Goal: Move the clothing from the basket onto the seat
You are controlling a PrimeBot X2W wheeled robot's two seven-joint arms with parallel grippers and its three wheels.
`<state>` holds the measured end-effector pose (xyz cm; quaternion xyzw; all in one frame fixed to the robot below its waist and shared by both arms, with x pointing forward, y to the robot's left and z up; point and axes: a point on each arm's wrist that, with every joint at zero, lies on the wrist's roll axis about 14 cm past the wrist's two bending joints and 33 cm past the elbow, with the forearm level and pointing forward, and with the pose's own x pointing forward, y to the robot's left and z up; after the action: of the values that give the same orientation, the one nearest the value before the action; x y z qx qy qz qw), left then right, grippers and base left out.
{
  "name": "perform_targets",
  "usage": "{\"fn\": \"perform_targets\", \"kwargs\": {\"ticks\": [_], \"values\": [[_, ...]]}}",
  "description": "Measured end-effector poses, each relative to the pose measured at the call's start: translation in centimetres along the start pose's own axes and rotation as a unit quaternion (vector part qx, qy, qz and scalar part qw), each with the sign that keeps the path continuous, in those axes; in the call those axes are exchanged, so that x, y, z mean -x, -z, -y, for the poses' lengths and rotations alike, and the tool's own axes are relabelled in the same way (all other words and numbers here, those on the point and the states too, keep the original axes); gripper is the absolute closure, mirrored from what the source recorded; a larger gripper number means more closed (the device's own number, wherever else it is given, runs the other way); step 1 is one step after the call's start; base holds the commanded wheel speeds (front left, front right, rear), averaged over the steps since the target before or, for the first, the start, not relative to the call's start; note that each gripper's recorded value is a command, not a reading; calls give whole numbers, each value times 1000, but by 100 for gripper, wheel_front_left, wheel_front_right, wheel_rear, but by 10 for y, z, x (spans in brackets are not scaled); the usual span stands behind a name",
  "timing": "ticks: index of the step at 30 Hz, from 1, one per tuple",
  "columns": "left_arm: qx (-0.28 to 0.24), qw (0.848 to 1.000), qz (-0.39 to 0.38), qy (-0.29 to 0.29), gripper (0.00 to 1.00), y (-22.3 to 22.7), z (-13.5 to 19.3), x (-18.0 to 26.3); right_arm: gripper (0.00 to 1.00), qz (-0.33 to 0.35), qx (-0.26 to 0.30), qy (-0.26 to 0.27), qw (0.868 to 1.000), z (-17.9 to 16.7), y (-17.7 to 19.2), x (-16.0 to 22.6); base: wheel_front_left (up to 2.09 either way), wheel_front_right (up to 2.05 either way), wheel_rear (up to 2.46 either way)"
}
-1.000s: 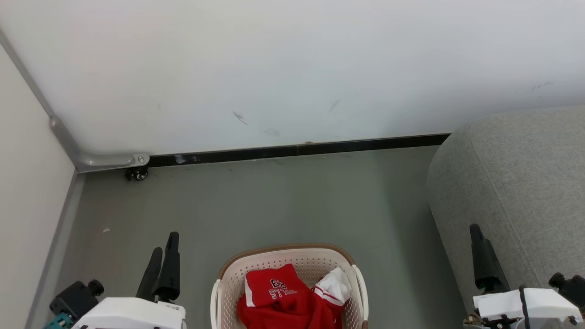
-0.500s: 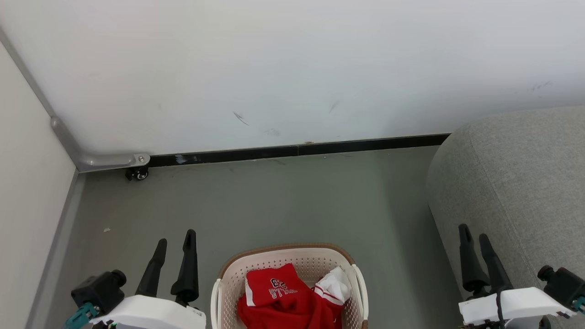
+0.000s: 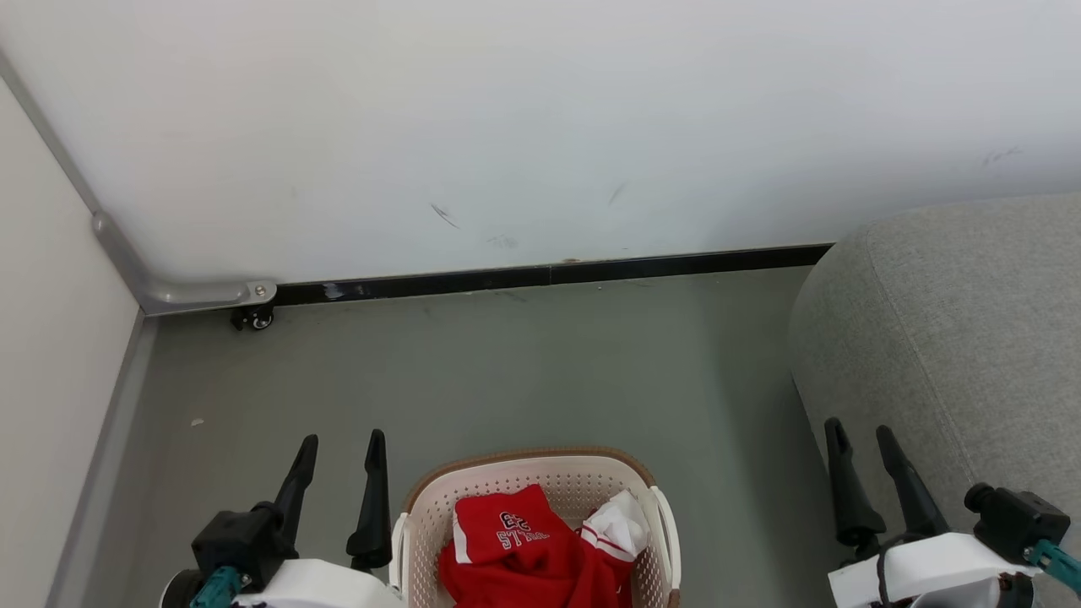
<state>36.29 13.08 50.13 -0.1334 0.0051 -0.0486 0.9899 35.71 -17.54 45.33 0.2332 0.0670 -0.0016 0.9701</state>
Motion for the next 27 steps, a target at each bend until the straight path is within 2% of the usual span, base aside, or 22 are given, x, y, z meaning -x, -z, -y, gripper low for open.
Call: {"fn": "perform_targets", "kwargs": {"ticks": [11, 21, 27], "values": [[-98, 995, 9, -3, 0, 5, 2, 4, 0, -1, 85, -8, 996, -1, 0, 0, 0, 0, 0], [-171, 985, 15, -8, 0, 11, 2, 9, 0, -4, 157, -17, 987, -2, 1, 0, 0, 0, 0], [-174, 985, 14, -14, 0, 12, 0, 9, 0, -1, 155, -17, 988, -1, 1, 1, 0, 0, 0]]}}
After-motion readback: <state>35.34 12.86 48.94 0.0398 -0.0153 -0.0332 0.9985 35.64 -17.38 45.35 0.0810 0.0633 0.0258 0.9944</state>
